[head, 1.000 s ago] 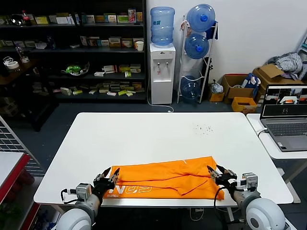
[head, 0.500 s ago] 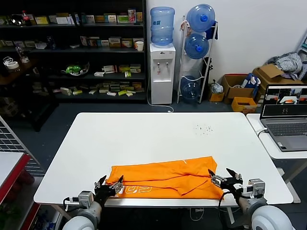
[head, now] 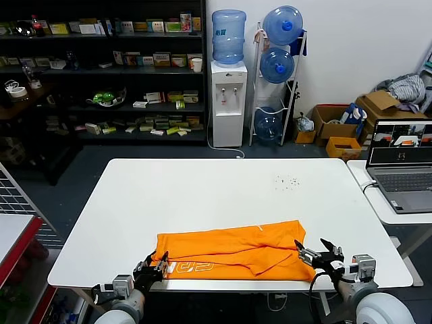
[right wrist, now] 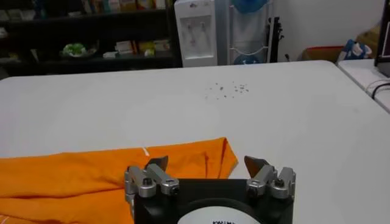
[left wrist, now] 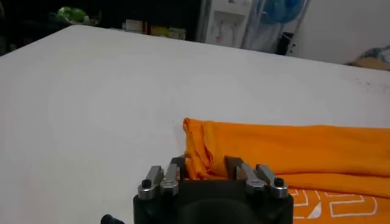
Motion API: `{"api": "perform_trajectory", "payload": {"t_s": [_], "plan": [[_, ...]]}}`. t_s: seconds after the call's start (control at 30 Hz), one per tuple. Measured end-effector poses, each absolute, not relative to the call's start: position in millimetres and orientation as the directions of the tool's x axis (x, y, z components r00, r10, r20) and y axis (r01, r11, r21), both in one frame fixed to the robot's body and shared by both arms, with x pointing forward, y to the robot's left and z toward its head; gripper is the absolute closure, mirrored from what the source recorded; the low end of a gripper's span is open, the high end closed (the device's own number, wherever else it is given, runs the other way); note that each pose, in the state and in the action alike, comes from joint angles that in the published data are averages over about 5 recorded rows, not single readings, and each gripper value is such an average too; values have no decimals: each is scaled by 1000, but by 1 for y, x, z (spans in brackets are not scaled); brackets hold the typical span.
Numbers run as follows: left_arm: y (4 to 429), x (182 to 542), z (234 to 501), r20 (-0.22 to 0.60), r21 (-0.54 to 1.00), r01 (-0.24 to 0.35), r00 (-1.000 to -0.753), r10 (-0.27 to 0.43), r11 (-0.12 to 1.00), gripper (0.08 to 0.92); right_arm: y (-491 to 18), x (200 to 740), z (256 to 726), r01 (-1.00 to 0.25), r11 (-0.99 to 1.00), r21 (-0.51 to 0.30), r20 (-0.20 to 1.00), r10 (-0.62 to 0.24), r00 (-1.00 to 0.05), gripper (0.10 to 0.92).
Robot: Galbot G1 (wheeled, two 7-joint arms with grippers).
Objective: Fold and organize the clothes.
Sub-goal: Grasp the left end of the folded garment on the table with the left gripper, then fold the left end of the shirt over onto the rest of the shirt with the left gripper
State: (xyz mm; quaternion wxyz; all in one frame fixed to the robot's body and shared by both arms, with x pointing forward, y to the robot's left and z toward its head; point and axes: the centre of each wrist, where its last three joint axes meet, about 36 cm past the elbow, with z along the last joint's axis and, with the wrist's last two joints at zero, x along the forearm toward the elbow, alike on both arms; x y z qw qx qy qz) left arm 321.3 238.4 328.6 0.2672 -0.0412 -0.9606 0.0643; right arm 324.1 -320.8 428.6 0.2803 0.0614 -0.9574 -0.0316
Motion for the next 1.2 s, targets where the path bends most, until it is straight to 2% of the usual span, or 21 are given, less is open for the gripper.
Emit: {"api": "perform_trajectory", "payload": {"t_s": [0.3,0.4,0.63,0.8,0.97,1.2], "plan": [[234,319,326,508,-150,44,-853,115,988,819,-320,323,428,-96,990,101,526,-134,-840,200],[234,320,328,504,-149,44,-856,114,988,860,-319,323,429,-96,990,104,520,-137,-843,200],[244,325,344,476,-140,50,-872,111,989,863,-316,328,428,-101,989,111,510,-144,-848,200],[271,325,355,468,-103,43,-879,86,994,863,-312,334,427,-104,987,119,501,-150,-852,200],[317,324,364,468,-29,0,-884,13,1000,863,-305,340,428,-115,985,127,487,-163,-858,200],[398,328,378,431,117,-98,-892,-139,988,863,-299,346,428,-131,982,135,471,-180,-864,200]]}}
